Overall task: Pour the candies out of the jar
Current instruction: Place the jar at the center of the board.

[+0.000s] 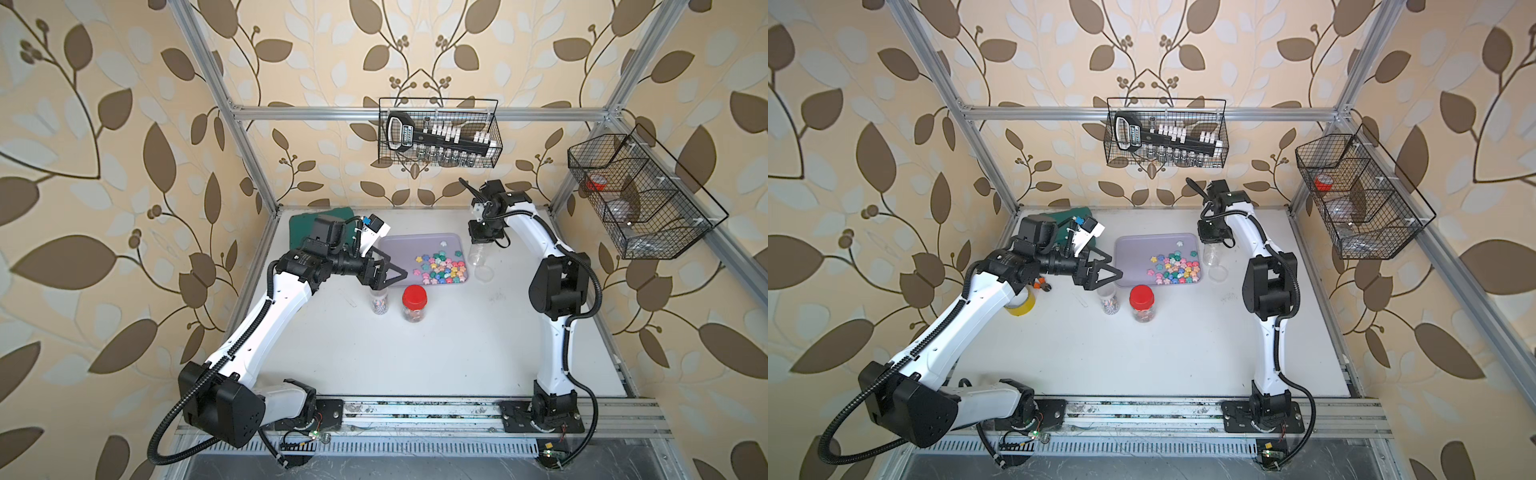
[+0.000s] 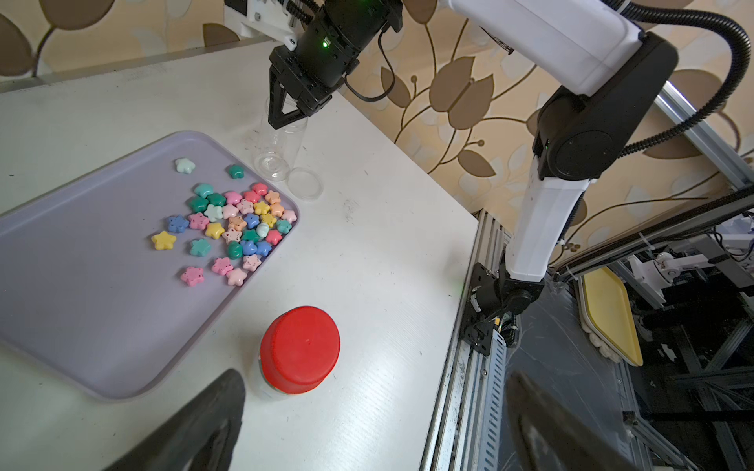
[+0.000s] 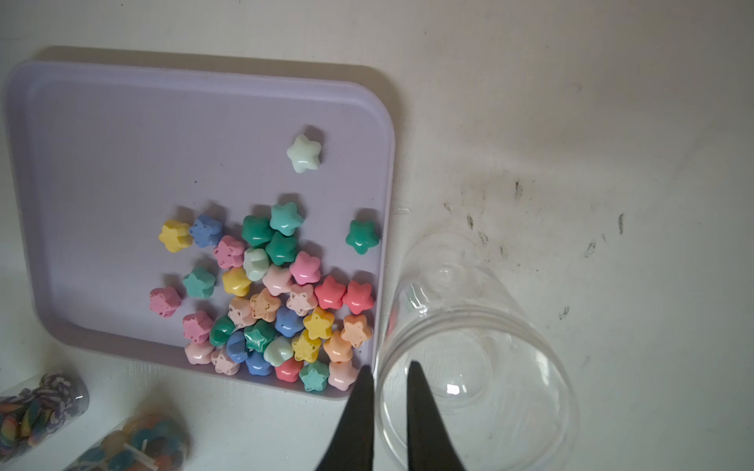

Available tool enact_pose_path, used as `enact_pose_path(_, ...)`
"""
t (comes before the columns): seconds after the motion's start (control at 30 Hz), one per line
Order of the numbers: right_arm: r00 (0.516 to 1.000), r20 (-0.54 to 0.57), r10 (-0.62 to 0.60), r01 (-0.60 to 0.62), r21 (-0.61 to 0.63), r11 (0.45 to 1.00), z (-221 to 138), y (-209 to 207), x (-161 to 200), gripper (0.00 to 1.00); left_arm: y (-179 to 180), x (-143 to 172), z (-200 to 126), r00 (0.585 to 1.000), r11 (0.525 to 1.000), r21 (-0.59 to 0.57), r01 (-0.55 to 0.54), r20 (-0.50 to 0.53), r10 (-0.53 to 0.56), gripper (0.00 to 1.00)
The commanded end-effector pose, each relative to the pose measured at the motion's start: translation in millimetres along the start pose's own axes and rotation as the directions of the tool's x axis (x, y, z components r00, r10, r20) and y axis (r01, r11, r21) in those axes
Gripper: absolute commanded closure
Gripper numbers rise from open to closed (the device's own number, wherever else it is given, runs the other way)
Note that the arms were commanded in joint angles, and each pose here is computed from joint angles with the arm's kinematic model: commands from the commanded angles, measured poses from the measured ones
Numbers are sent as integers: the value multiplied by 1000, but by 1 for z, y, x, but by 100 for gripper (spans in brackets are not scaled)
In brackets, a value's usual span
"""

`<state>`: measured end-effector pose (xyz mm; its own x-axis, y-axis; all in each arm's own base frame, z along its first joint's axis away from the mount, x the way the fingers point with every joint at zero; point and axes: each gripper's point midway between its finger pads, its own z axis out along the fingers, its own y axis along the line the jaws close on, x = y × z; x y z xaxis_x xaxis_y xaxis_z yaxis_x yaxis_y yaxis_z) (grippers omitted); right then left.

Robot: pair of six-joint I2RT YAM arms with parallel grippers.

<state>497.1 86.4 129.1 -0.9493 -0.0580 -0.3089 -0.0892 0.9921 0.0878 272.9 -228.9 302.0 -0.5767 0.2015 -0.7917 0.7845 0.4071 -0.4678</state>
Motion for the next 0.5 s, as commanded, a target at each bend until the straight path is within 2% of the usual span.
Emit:
enact_pose_path(0.0,999,32,-1,0,38,999,-14,-7,-7,84,-9,-4,-2,1000,999,38,-24,17,24,1)
enact_pose_path(0.17,996,93,10,-13,37,999,-37,-5,-18,80,-9,-8,-2,1000,999,40,-19,26,18,1)
enact_pose_path(0.3,987,159,19,-23,23,999,-62,1,-29,73,-3,-18,-1,999,1000,12,-4,37,3,1)
enact_pose_path(0.47,977,215,1,-2,7,1000,-90,14,-33,49,13,-33,-3,999,996,-89,1,53,3,1)
